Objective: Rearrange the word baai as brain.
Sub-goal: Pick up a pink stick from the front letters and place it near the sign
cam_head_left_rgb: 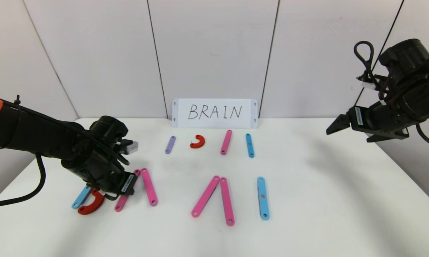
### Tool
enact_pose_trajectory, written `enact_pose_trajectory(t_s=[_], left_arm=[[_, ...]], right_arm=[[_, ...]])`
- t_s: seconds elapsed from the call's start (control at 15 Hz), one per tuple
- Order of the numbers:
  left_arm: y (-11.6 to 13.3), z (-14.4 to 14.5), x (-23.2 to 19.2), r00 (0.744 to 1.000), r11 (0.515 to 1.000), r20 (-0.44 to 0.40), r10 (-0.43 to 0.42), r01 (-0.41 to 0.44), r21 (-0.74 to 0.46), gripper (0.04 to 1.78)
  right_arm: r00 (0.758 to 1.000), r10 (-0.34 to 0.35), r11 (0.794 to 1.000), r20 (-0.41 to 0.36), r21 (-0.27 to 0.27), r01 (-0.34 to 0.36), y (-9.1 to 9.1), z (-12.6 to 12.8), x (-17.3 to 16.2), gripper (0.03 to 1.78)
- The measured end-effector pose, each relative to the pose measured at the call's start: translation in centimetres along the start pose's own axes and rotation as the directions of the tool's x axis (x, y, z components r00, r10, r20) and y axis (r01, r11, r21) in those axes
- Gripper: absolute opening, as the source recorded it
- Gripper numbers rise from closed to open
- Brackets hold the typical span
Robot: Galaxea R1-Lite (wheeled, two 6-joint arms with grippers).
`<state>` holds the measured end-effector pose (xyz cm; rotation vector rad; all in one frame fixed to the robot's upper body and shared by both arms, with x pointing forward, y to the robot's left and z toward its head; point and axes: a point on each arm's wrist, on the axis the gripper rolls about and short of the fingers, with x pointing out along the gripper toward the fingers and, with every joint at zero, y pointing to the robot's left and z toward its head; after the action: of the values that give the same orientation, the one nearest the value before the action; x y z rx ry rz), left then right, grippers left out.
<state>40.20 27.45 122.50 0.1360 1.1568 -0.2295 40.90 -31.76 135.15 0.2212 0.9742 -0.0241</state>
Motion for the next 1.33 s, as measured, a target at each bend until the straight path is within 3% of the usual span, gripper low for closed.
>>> enact_pose_trajectory(t_s=[0.13,0.53,0.73,1.0,1.33], left_arm=[[0.0,0.0,0.0,1.000,1.000,0.000,0.000,0.000,0.000,0.29],[0.0,0.1,0.0,1.000,1.000,0.004,0.014,-0.014,-0.002,0.27],[0.1,1.2,-0.6,0.993,0.999,0.115,0.020,-0.016,-0.037,0.27],[0.6,3.4,-2.2,0.934,0.991,0.339,0.113,-0.079,-0.112,0.27],[3.7,6.5,-2.6,0.869,0.965,0.436,0.233,-0.151,-0.214,0.27]], right_arm=[[1.000,0.000,1.000,0.000,0.000,0.000,0.0,0.0,0.0,1.74],[1.000,0.000,1.000,0.002,0.001,0.000,0.0,0.0,-0.1,1.74],[1.000,-0.001,1.000,0.001,-0.002,0.001,0.0,0.0,-0.1,1.74],[1.000,-0.003,1.000,-0.002,-0.003,0.003,0.0,-0.1,0.1,1.74],[1.000,-0.001,1.000,-0.012,-0.015,0.001,0.3,-0.2,0.3,1.74]])
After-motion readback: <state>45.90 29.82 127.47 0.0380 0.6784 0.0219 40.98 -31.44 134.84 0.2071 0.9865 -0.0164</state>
